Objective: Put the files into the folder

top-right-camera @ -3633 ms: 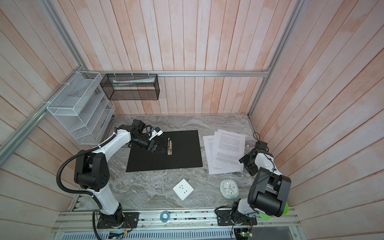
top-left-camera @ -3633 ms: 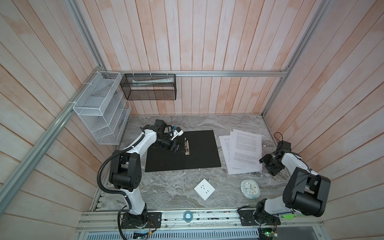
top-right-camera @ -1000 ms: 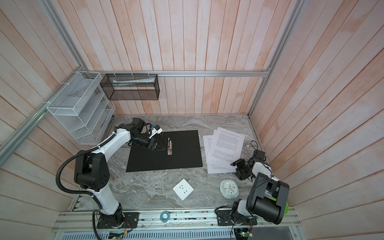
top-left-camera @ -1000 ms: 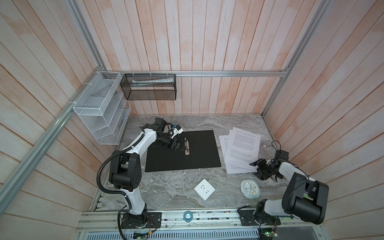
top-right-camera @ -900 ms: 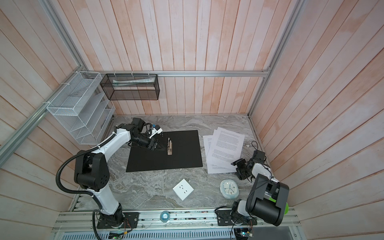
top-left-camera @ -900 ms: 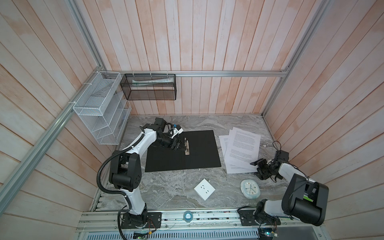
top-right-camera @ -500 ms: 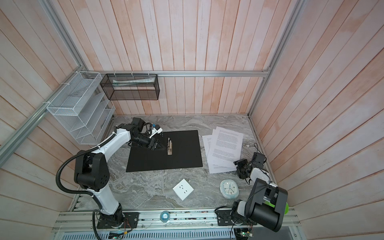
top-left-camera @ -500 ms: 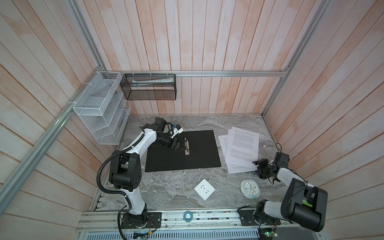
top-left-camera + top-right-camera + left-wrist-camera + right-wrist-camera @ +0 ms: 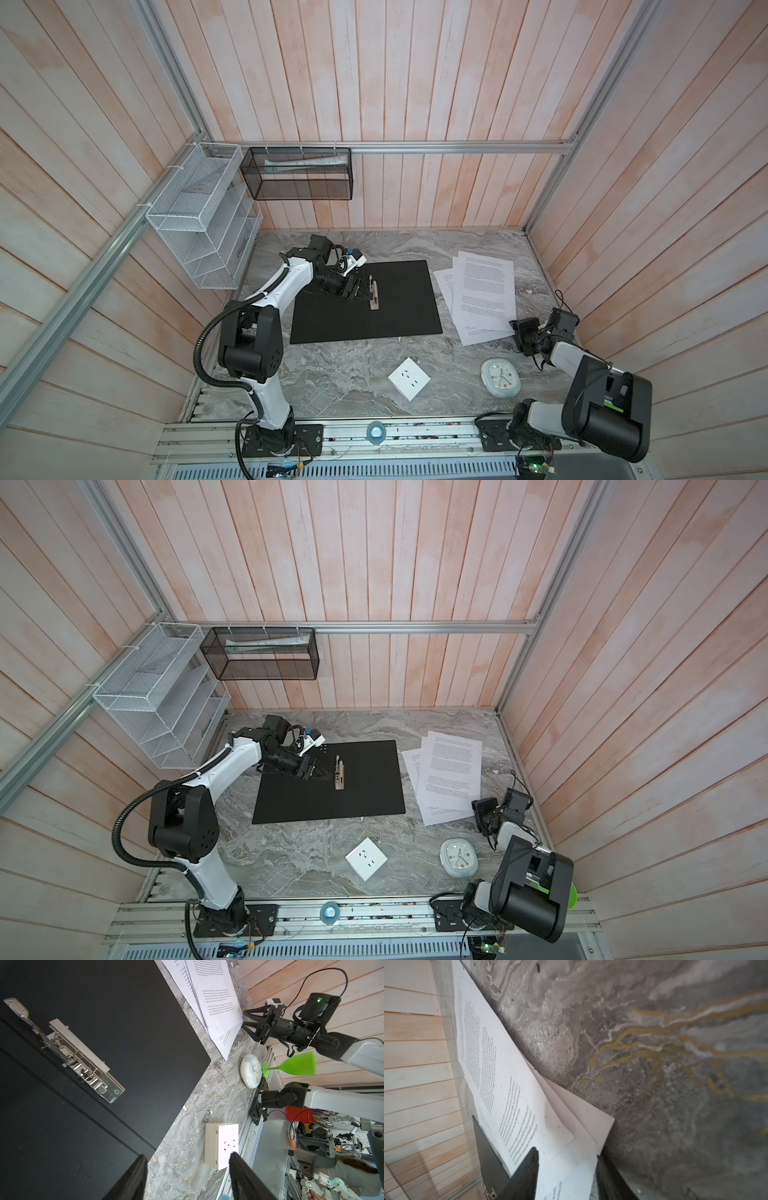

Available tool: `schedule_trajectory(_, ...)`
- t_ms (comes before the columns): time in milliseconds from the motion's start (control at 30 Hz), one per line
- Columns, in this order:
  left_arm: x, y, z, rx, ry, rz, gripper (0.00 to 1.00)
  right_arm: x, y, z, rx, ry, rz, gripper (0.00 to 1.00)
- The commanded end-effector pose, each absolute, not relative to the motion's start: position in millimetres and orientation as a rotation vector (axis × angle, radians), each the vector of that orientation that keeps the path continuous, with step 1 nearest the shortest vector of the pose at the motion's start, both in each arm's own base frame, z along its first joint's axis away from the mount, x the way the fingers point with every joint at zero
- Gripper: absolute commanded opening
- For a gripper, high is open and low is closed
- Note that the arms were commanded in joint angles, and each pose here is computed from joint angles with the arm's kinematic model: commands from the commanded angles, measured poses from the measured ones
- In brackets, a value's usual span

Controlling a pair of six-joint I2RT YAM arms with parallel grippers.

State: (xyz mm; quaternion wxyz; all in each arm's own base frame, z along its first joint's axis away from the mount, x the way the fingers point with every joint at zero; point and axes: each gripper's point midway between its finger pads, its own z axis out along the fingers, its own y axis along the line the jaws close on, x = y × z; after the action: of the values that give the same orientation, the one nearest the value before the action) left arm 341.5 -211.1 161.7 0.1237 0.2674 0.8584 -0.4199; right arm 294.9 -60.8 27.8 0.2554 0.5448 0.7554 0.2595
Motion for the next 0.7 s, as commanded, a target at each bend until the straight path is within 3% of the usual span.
schedule_trajectory(0, 340, -211, 160, 0.791, 2.497, -1.215, 0.65, 267, -61, -6, 1.610, 2.110, 0.602, 0.42)
schedule_trajectory(533, 344, -211, 158, 0.801, 2.490, -1.200, 0.65, 275, -66, -1, 1.531, 2.115, 0.612, 0.03)
schedule_trajectory(667, 345, -212, 159, 0.800, 2.488, -1.204, 0.65, 276, -67, 17, 1.502, 2.083, 0.615, 0.00)
